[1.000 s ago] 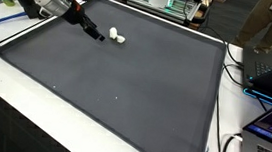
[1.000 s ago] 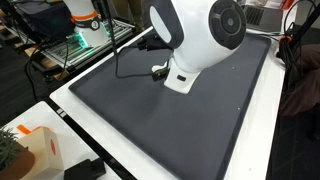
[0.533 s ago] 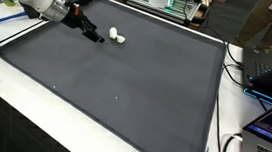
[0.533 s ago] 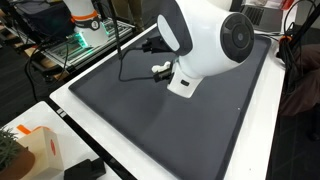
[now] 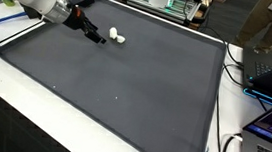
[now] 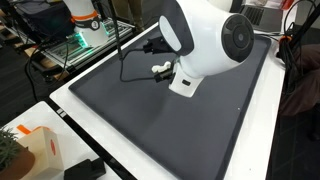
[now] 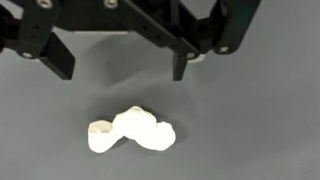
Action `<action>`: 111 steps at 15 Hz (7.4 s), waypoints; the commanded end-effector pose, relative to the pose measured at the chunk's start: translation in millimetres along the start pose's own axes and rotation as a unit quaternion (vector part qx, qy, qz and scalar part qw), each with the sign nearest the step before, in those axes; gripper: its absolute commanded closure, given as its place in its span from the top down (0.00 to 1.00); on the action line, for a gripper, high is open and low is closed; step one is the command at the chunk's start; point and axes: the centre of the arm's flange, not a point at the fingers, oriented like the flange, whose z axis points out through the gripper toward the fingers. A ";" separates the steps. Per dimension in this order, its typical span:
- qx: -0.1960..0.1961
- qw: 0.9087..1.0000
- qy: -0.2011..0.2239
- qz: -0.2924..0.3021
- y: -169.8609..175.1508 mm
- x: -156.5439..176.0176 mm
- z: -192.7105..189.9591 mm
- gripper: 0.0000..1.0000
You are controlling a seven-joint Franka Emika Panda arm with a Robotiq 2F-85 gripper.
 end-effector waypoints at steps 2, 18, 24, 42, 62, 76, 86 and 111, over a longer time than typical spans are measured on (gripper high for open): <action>-0.009 1.000 -0.012 -0.015 1.2 -7.2 15.8 1.00; 0.019 0.991 0.117 -0.063 10.3 -135.7 -12.4 1.00; 0.018 0.987 0.150 -0.058 15.0 -170.3 5.5 1.00; 0.069 0.920 0.384 -0.034 21.9 -226.0 72.9 1.00; 0.081 0.807 0.576 -0.102 37.0 -258.7 29.4 1.00; 0.002 0.917 0.352 -0.189 21.2 -323.5 -97.5 1.00; 0.002 0.922 0.305 -0.240 36.7 -361.4 -58.3 1.00; 0.006 0.940 0.241 -0.241 7.9 -398.4 -73.2 0.28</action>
